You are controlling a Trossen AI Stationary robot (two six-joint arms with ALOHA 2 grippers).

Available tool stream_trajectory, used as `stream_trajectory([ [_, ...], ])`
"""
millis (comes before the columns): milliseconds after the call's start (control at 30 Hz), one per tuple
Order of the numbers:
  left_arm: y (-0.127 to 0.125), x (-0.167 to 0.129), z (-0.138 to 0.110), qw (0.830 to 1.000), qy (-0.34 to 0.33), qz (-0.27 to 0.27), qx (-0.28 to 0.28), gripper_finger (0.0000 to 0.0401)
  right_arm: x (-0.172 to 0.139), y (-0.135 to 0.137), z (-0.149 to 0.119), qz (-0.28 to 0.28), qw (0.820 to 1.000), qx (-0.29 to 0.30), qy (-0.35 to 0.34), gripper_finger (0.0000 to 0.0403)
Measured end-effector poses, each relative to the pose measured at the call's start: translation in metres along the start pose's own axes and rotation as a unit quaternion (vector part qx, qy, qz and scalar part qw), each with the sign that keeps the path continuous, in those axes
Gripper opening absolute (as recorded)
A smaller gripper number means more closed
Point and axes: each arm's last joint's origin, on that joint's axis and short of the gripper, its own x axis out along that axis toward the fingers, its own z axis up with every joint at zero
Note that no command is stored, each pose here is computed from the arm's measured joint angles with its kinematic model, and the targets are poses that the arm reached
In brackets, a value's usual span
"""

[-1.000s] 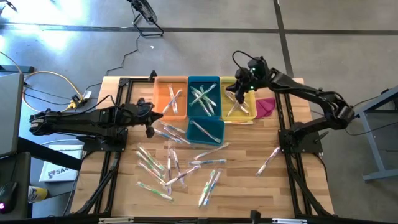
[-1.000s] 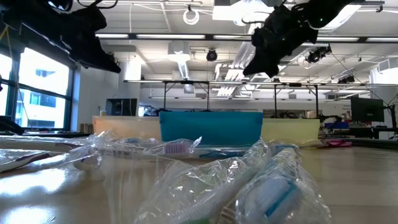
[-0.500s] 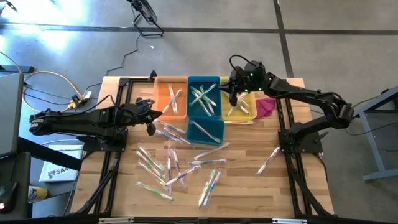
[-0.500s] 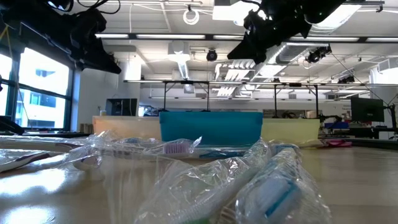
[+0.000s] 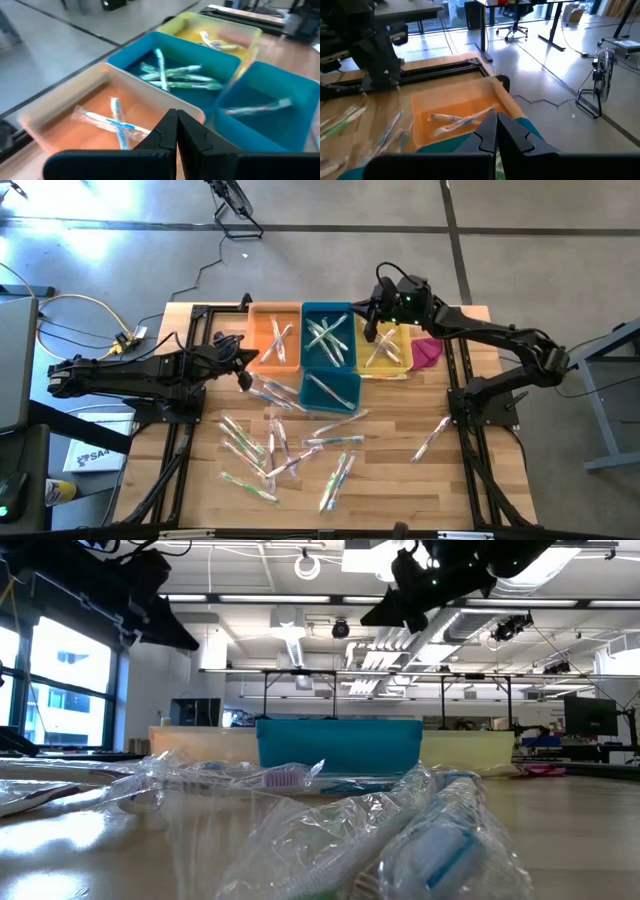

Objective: Pick & Place Toothbrushes
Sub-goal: Put the violet toothbrush into the yellow bin

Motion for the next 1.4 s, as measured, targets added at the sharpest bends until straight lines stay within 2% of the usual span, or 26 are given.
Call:
stream_trajectory([
  [167,0.001,0.000,0.002,1.000,-0.009,0.013,-0.007,0.0000,0.000,-0.004,-0.020,0.016,0.999,0.033,0.012,0.0004],
  [333,0.000,0.000,0.004,1.000,-0.021,0.011,-0.010,0.0000,0.000,0.000,-0.039,0.053,0.997,0.051,-0.035,0.0004],
  [500,0.000,0.000,0.003,1.000,-0.016,0.012,-0.007,0.0000,-0.001,0.008,-0.046,0.073,0.993,0.053,-0.080,0.0004],
  [767,0.000,0.000,0.001,1.000,-0.006,0.004,-0.002,0.0000,0.001,0.021,-0.057,0.093,0.992,0.053,-0.065,0.0004],
  [933,-0.003,0.000,0.000,0.999,0.005,-0.041,-0.004,0.0000,0.001,0.023,-0.059,0.097,0.992,0.055,-0.057,0.0004],
  [1133,-0.009,-0.001,-0.001,0.988,0.032,-0.152,-0.024,0.0000,0.001,0.022,-0.059,0.092,0.993,0.052,-0.058,0.0004],
  [1300,-0.010,-0.002,-0.002,0.977,0.053,-0.164,-0.125,0.0000,0.001,0.022,-0.059,0.092,0.993,0.052,-0.058,0.0004],
  [1400,-0.010,-0.001,-0.002,0.975,0.055,-0.163,-0.137,0.0000,0.001,0.022,-0.059,0.092,0.993,0.051,-0.058,0.0004],
])
